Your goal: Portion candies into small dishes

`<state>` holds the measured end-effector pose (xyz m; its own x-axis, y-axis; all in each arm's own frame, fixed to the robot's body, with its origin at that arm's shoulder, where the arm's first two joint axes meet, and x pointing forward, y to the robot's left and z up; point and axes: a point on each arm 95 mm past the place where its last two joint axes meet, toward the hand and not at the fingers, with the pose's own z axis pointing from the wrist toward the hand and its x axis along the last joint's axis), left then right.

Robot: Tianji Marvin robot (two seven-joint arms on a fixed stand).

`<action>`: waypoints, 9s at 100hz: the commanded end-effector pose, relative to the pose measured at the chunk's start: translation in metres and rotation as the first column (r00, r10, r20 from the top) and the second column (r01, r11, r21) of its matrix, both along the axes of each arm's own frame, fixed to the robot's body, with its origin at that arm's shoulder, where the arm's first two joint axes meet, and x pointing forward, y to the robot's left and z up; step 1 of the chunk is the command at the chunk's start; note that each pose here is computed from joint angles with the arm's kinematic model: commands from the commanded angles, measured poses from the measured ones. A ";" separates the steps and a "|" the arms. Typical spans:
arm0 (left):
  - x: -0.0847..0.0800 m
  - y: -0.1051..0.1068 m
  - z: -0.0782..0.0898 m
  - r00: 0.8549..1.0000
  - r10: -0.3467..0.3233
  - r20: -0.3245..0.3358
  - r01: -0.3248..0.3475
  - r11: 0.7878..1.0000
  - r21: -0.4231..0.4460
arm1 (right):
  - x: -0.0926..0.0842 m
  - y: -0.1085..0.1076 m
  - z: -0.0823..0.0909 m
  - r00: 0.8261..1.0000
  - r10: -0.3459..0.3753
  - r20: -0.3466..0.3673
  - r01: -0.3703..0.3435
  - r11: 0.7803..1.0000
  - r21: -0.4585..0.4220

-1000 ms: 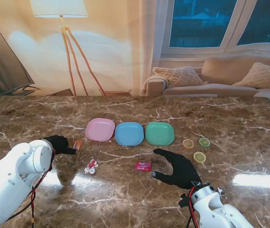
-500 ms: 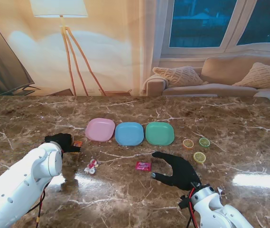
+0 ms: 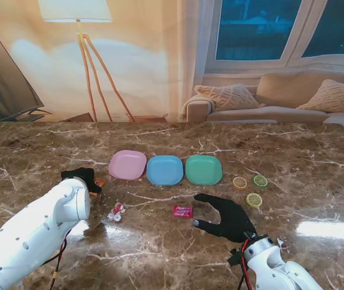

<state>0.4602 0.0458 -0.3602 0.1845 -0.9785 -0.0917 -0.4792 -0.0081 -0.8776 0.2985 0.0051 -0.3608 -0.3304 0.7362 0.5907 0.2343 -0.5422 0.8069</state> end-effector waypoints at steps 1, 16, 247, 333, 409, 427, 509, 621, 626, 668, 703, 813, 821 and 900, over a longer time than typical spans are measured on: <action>-0.016 0.002 -0.035 0.995 0.025 -0.098 -0.025 1.000 0.003 | -0.003 0.000 -0.007 1.000 0.003 -0.029 -0.003 1.000 0.000; -0.015 0.001 -0.038 0.994 0.048 -0.101 -0.047 0.999 0.014 | -0.004 -0.001 -0.007 0.999 0.005 -0.035 -0.005 1.000 0.000; 0.027 -0.032 0.059 0.949 0.064 0.310 0.043 0.944 -0.328 | -0.002 -0.010 -0.007 0.998 -0.003 -0.059 0.003 1.000 -0.002; 0.060 -0.057 0.028 0.980 -0.034 0.194 0.102 0.930 -0.352 | 0.000 -0.011 -0.007 0.997 -0.008 -0.072 0.008 1.000 0.001; -0.026 -0.035 0.042 0.953 -0.209 0.220 0.271 0.912 -0.307 | 0.000 -0.006 -0.005 0.998 0.004 -0.061 -0.004 1.000 0.001; -0.063 -0.030 0.040 0.938 -0.277 0.208 0.331 0.896 -0.297 | -0.001 -0.002 -0.004 0.998 0.012 -0.060 -0.012 1.000 0.000; -0.115 -0.032 -0.013 0.909 -0.382 0.165 0.415 0.868 -0.274 | -0.003 0.004 -0.005 0.999 0.025 -0.043 -0.024 1.000 0.015; -0.110 -0.056 -0.010 0.910 -0.344 0.231 0.403 0.866 -0.295 | -0.004 0.001 -0.002 0.999 0.015 -0.039 -0.014 1.000 0.022; -0.108 -0.058 -0.002 0.911 -0.325 0.256 0.394 0.869 -0.299 | -0.004 0.000 -0.002 0.999 0.015 -0.038 -0.014 1.000 0.022; -0.050 -0.091 0.063 0.886 -0.220 0.409 0.361 0.880 -0.309 | -0.004 -0.003 -0.003 0.999 0.004 -0.042 -0.003 1.000 0.028; 0.003 -0.131 0.059 0.893 -0.221 0.391 0.367 0.861 -0.353 | -0.002 -0.013 -0.005 0.999 -0.017 -0.047 0.019 0.999 0.029; 0.046 -0.175 0.032 0.909 -0.251 0.332 0.375 0.840 -0.391 | -0.004 -0.026 -0.013 0.997 -0.051 -0.059 0.053 0.998 0.033; 0.045 -0.174 0.033 0.905 -0.258 0.339 0.383 0.841 -0.381 | -0.004 -0.026 -0.013 0.997 -0.050 -0.061 0.052 0.998 0.034; -0.044 -0.187 0.024 0.780 -0.472 0.410 0.612 0.711 -0.347 | -0.004 -0.022 -0.016 0.997 -0.044 -0.061 0.046 0.998 0.036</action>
